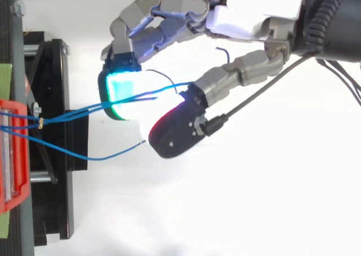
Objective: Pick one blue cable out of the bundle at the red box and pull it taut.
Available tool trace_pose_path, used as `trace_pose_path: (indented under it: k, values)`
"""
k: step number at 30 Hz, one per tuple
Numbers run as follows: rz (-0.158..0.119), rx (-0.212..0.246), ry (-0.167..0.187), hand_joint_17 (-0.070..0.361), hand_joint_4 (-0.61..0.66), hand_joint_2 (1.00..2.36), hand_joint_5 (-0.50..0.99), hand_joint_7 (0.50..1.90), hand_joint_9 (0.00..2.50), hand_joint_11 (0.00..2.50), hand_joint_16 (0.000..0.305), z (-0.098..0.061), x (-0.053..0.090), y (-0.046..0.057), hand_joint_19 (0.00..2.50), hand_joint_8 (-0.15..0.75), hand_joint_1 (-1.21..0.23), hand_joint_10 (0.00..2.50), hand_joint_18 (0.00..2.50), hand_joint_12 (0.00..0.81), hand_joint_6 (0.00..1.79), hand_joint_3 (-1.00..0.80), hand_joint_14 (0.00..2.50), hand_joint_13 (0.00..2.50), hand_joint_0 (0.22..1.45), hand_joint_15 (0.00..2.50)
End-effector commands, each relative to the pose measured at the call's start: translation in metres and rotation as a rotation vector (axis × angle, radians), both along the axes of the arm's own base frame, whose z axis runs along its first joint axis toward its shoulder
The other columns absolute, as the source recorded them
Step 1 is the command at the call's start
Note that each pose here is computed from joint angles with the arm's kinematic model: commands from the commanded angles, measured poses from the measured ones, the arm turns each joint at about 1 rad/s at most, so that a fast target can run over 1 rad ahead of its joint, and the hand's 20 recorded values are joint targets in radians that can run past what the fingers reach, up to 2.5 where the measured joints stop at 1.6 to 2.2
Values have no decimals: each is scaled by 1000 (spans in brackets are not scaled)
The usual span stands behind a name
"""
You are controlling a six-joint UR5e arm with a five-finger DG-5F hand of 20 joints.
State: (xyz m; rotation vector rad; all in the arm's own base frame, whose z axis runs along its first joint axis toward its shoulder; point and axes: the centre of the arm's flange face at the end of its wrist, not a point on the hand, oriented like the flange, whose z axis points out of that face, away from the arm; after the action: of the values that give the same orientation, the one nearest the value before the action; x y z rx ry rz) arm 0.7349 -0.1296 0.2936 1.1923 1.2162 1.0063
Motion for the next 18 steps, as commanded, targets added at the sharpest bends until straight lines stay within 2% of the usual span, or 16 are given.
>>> trace_pose_path:
  k: [1, 6, 13, 18]
  values:
    - [0, 0, 2, 131, 28, 1000, -160, 1079, 747, 291, 58, 0, 0, 0, 225, 225, -687, 7, 343, 381, 852, -500, 6, 376, 477, 159]
    - [0, 0, 0, 126, 31, 1000, -150, 1120, 775, 310, 56, 1, 0, 0, 256, 238, -639, 7, 328, 371, 846, -500, 8, 382, 513, 177]
    - [-1, 0, 2, 120, 40, 1010, -152, 1183, 769, 329, 53, 0, 0, -1, 254, 239, -741, 8, 323, 362, 851, -374, 7, 399, 586, 187]
    - [-1, 0, 2, 121, 47, 1009, -162, 1138, 749, 337, 54, 1, -1, -1, 252, 245, -773, 8, 337, 361, 863, -384, 8, 399, 600, 182]
